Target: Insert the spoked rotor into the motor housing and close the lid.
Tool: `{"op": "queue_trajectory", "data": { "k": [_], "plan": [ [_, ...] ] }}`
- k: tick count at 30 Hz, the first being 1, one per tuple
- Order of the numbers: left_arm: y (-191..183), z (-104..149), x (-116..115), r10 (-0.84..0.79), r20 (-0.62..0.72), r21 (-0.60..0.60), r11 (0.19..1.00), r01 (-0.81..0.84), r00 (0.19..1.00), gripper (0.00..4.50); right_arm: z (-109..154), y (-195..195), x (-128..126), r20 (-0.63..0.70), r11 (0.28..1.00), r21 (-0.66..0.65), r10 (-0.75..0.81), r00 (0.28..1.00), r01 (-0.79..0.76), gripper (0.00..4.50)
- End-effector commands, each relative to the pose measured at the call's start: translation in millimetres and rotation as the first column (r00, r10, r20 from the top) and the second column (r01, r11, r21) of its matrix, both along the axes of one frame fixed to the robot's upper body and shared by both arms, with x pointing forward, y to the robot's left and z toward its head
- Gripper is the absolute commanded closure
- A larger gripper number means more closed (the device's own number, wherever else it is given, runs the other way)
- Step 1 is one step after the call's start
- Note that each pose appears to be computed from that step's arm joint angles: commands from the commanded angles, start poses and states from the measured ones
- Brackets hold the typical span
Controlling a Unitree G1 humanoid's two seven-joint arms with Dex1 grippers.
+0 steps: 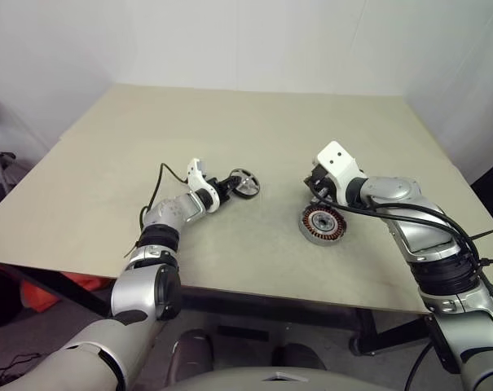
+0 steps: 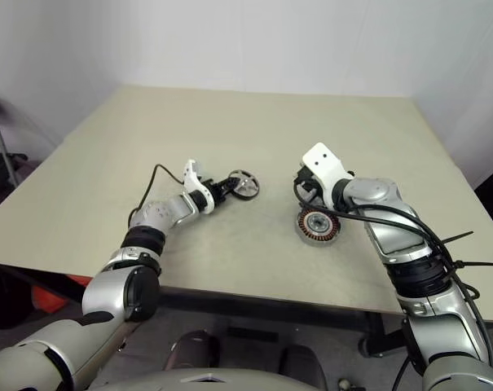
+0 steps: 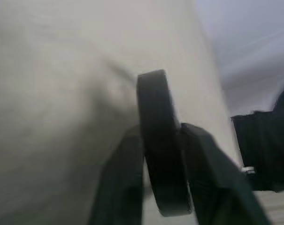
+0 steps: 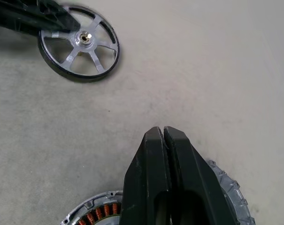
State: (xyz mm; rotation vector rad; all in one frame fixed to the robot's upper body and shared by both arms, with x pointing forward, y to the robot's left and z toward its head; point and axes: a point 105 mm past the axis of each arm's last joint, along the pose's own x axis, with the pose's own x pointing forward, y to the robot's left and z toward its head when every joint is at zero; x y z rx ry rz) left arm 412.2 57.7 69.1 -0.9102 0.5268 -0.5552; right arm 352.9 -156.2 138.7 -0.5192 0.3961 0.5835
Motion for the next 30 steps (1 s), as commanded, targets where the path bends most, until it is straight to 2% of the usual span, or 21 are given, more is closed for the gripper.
{"op": "queue_trajectory", "data": {
  "k": [1, 5, 10, 13, 16, 19, 24, 30],
  "plan": [
    [-0.4, -7.6, -5.6, -0.024, -0.036, 0.010, 1.000, 0.024, 0.999, 4.03, 18.2, -17.7, 8.2, 0.081, 0.997, -0.054, -0.044, 0.996, 0.049, 4.50],
    [-2.5, 3.3, -7.6, -0.043, -0.011, -0.074, 0.996, 0.042, 0.999, 4.03, 21.2, -50.0, 10.4, 0.103, 0.983, -0.134, -0.109, 0.989, 0.123, 4.50],
    [-12.8, 44.0, -12.4, -0.100, 0.060, -0.306, 0.945, 0.114, 0.993, 4.03, 24.5, -110.6, 0.7, 0.136, 0.913, -0.329, -0.205, 0.969, 0.240, 4.50],
    [-18.9, 58.5, -15.5, -0.126, 0.080, -0.376, 0.915, 0.147, 0.989, 4.03, 23.9, -121.8, -5.8, 0.128, 0.896, -0.366, -0.218, 0.967, 0.251, 4.50],
    [-41.6, 75.8, -22.7, -0.197, 0.109, -0.457, 0.860, 0.225, 0.974, 4.03, 5.1, -117.6, -25.2, 0.043, 0.901, -0.389, -0.192, 0.981, 0.193, 4.50],
    [-56.6, 75.7, -28.8, -0.248, 0.097, -0.470, 0.842, 0.264, 0.964, 4.03, -7.4, -116.1, -36.9, -0.001, 0.899, -0.404, -0.186, 0.983, 0.169, 4.50],
    [-88.4, 49.9, -44.6, -0.358, 0.016, -0.394, 0.856, 0.335, 0.934, 4.03, -17.0, -120.4, -49.1, -0.015, 0.880, -0.435, -0.217, 0.976, 0.189, 4.50],
    [-113.6, 52.7, -58.6, -0.452, 0.031, -0.417, 0.805, 0.422, 0.892, 4.03, -17.0, -126.8, -58.3, -0.004, 0.868, -0.426, -0.283, 0.959, 0.254, 4.50]
  ]
}}
